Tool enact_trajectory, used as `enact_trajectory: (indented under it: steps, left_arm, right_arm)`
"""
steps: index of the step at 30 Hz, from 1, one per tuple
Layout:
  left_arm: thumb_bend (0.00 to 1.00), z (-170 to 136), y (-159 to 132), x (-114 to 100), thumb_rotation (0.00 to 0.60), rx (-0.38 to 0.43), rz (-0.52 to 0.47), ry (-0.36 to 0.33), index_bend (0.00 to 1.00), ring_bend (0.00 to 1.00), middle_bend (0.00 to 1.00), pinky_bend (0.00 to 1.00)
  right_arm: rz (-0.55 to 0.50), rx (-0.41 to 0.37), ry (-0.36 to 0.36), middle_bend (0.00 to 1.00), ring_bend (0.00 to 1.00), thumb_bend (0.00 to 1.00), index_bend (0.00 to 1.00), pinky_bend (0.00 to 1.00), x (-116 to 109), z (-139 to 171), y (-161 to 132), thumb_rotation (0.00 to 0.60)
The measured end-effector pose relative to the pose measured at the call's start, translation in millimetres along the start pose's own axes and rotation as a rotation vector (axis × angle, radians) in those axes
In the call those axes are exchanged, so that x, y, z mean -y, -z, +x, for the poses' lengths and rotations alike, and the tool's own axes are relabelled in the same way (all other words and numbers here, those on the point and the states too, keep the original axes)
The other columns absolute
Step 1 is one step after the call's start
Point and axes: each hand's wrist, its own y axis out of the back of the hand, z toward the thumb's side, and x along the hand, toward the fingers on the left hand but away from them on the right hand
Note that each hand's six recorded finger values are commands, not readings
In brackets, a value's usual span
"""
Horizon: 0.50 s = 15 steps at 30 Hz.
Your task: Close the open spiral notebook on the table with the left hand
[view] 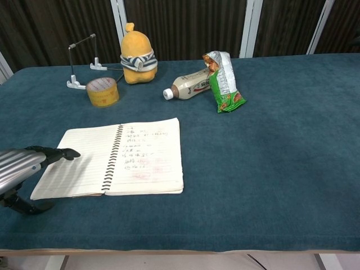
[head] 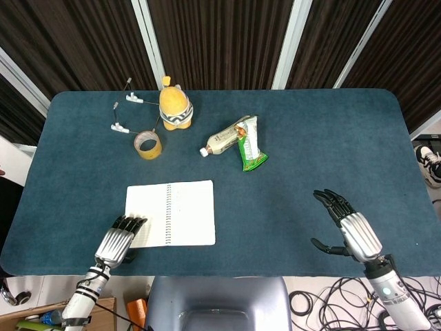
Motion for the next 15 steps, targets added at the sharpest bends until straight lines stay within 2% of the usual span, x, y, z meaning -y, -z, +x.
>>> enact_trajectory:
  steps: [7, 15]
  left_arm:
    - [0.29, 7.3, 2.6, 1.4, 0.600, -0.010, -0.003, -0.002, 0.16, 0.14, 0.17, 0.13]
    - [0.31, 13.8, 6.0, 4.1, 0.600, -0.016, -0.042, -0.022, 0.24, 0.18, 0.22, 0.14]
  right_arm:
    - [-0.002, 0.005, -0.001, 0.08, 0.03, 0.16, 0.00, 0.12, 0.7, 1.1, 2.0, 0.600]
    - [-0.003, 0.009, -0.001, 0.08, 0.03, 0.16, 0.00, 0.12, 0.8, 2.4, 3.4, 0.600]
